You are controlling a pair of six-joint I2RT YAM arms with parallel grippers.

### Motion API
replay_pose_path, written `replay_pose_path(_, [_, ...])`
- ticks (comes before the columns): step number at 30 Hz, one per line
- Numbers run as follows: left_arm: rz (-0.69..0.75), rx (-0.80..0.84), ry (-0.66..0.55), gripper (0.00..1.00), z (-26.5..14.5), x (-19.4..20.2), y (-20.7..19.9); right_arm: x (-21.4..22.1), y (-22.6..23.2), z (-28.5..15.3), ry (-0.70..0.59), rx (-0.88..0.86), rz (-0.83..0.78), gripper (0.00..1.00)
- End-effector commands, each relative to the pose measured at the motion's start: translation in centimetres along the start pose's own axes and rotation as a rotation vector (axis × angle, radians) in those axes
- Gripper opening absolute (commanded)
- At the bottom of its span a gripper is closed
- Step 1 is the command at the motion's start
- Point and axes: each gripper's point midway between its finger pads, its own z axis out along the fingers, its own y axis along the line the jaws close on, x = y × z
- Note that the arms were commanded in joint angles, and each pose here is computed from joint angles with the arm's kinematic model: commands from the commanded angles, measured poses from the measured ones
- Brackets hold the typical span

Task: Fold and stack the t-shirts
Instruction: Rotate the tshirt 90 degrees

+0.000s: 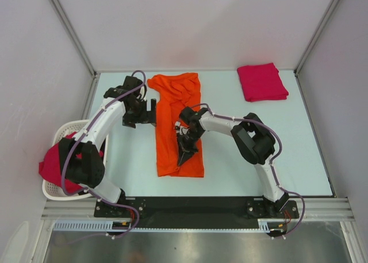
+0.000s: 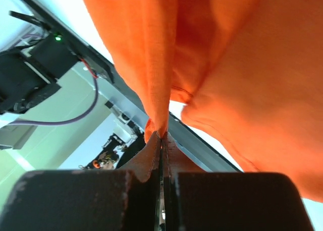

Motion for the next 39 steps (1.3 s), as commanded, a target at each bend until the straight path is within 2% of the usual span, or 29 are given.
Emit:
replay_pose_path(1, [0.02, 0.026, -0.049, 1.0, -1.0, -0.9, -0.3, 1.3, -1.4, -0.5, 0.011, 0.052, -0.014, 0.0])
replay_pose_path(4, [0.018, 0.022, -0.051, 1.0, -1.0, -1.0, -0.2, 1.8, -2.9, 0.9, 0.065, 0.066, 0.013, 0.0])
replay_pose_path(5, [0.018, 0.023, -0.053, 1.0, -1.1, -1.1, -0.2, 1.9, -3.5, 1.5, 0.079, 0.079, 0.022, 0.06])
replay_pose_path(7, [0.018, 0.024, -0.056, 1.0, -1.3, -1.2, -0.3, 2.5, -5.7, 2.4, 0.12, 0.157, 0.053, 0.26])
replay_pose_path(8, [0.017, 0.021, -0.058, 1.0, -1.4, -1.3, -0.3, 2.6, -6.0, 2.5, 0.13, 0.171, 0.052, 0.52])
replay_pose_path(10, [0.017, 0.021, -0.066, 1.0, -1.7, -1.5, -0.3, 2.5, -5.8, 1.5, 0.112, 0.197, 0.033, 0.72])
replay_pose_path(11, [0.016, 0.025, -0.073, 1.0, -1.9, -1.8, -0.4, 2.0, -5.2, 0.7, 0.087, 0.18, 0.02, 0.8])
replay_pose_path(12, [0.014, 0.027, -0.082, 1.0, -2.1, -2.0, -0.4, 1.5, -4.2, -0.4, 0.054, 0.158, 0.002, 0.83])
replay_pose_path(13, [0.014, 0.031, -0.084, 1.0, -2.2, -2.0, -0.6, 0.4, -1.6, -2.4, -0.018, 0.114, -0.048, 0.88])
replay_pose_path(14, [0.01, 0.041, -0.094, 1.0, -2.4, -2.3, -0.8, -0.7, -0.6, -4.2, -0.074, 0.089, -0.06, 0.99])
replay_pose_path(17, [0.0, 0.07, -0.103, 1.0, -2.2, -2.5, -1.4, -4.2, 3.0, -9.6, -0.246, 0.022, -0.135, 1.0])
replay_pose_path(21, [-0.004, 0.096, -0.071, 0.99, -0.9, -1.8, -2.1, -8.3, 3.3, -13.3, -0.368, -0.036, -0.144, 1.0])
replay_pose_path(28, [-0.001, 0.089, -0.048, 1.0, 0.6, -1.1, -2.3, -15.7, 1.7, -12.2, -0.414, -0.092, -0.134, 1.0])
replay_pose_path(33, [0.001, 0.082, -0.05, 1.0, 0.5, -2.0, -2.4, -22.8, 3.5, -12.4, -0.502, -0.236, -0.147, 1.0])
replay_pose_path(36, [0.008, 0.081, -0.068, 1.0, 0.1, -2.9, -2.5, -25.4, 2.6, -11.9, -0.521, -0.268, -0.104, 0.94])
replay_pose_path(39, [0.013, 0.073, -0.066, 1.0, 0.1, -3.3, -2.5, -27.3, 2.5, -13.8, -0.584, -0.317, -0.069, 0.92])
